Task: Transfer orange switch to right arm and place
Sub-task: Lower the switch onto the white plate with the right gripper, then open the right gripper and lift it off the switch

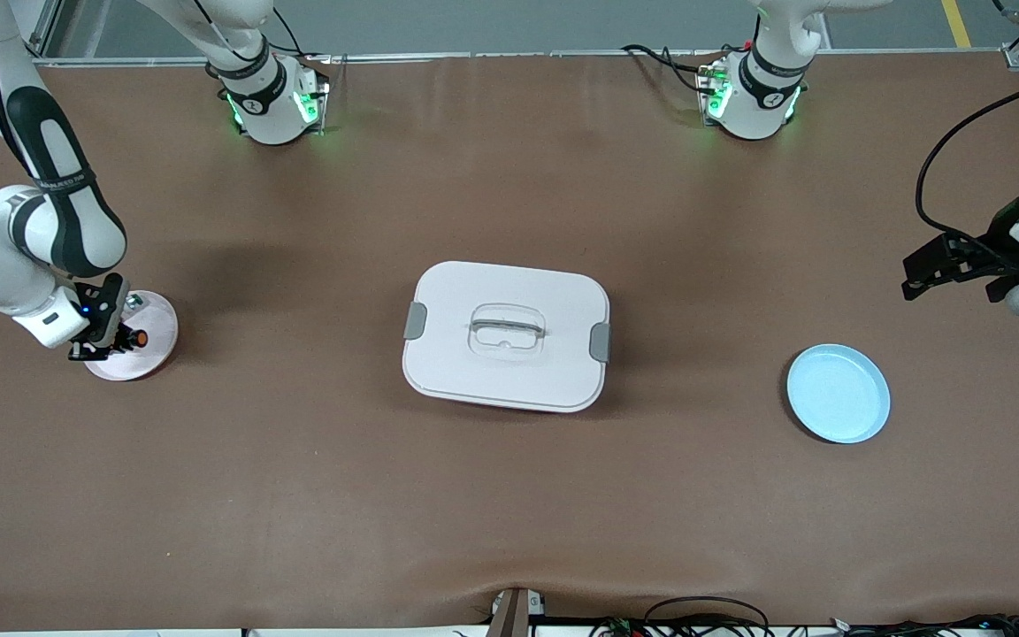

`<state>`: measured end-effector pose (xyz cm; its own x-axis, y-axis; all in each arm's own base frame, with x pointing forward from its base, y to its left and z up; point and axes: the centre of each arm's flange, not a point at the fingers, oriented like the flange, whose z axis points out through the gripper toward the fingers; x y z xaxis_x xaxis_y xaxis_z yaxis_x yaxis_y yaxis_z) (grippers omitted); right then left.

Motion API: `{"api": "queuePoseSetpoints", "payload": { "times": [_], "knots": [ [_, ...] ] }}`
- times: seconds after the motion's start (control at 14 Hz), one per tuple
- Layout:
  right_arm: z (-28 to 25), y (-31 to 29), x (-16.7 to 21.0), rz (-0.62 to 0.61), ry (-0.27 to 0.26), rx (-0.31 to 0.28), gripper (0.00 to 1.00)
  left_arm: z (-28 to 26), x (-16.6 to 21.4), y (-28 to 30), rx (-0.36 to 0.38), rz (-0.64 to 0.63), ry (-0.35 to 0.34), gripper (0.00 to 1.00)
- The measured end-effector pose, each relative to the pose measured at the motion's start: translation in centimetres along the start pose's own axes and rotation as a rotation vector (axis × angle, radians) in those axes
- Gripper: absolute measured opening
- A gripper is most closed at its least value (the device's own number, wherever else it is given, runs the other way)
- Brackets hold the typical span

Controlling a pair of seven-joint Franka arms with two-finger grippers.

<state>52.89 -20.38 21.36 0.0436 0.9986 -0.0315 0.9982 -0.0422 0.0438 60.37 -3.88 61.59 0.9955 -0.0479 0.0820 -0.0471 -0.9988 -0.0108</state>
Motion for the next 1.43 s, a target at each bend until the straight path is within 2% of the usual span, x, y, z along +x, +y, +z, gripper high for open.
{"api": "queuePoseSetpoints", "payload": {
  "times": [0.43, 0.86, 0.93, 1.14, 1.29, 1.36, 1.43],
  "knots": [
    [2.2, -0.1, -0.1, -0.065, -0.005, -0.001, 0.41, -0.1, 0.0, 0.8, -0.001, -0.008, 0.001, 1.0],
    [3.0, 0.0, -0.3, -0.066, -0.009, -0.005, 0.41, -0.1, 0.0, 1.0, -0.002, -0.029, 0.003, 1.0],
    [3.0, 0.0, -0.4, -0.061, -0.009, -0.007, 0.47, -0.2, 0.0, 1.0, -0.003, -0.028, 0.004, 1.0],
    [2.4, 0.6, -0.5, -0.055, -0.012, -0.015, 0.74, -0.5, -0.2, 1.3, -0.027, -0.03, 0.008, 1.0],
    [2.1, 1.0, -0.6, -0.05, -0.003, 0.005, 0.94, -0.8, -0.2, 1.4, -0.032, -0.032, 0.011, 1.0],
    [1.7, 1.4, -0.7, -0.041, 0.003, 0.019, 1.0, -0.8, -0.3, 1.4, -0.031, -0.032, 0.012, 1.0],
    [1.1, 1.8, -0.8, -0.032, 0.009, 0.034, 1.0, -0.8, -0.3, 1.3, -0.031, -0.033, 0.011, 1.0]
  ]
}}
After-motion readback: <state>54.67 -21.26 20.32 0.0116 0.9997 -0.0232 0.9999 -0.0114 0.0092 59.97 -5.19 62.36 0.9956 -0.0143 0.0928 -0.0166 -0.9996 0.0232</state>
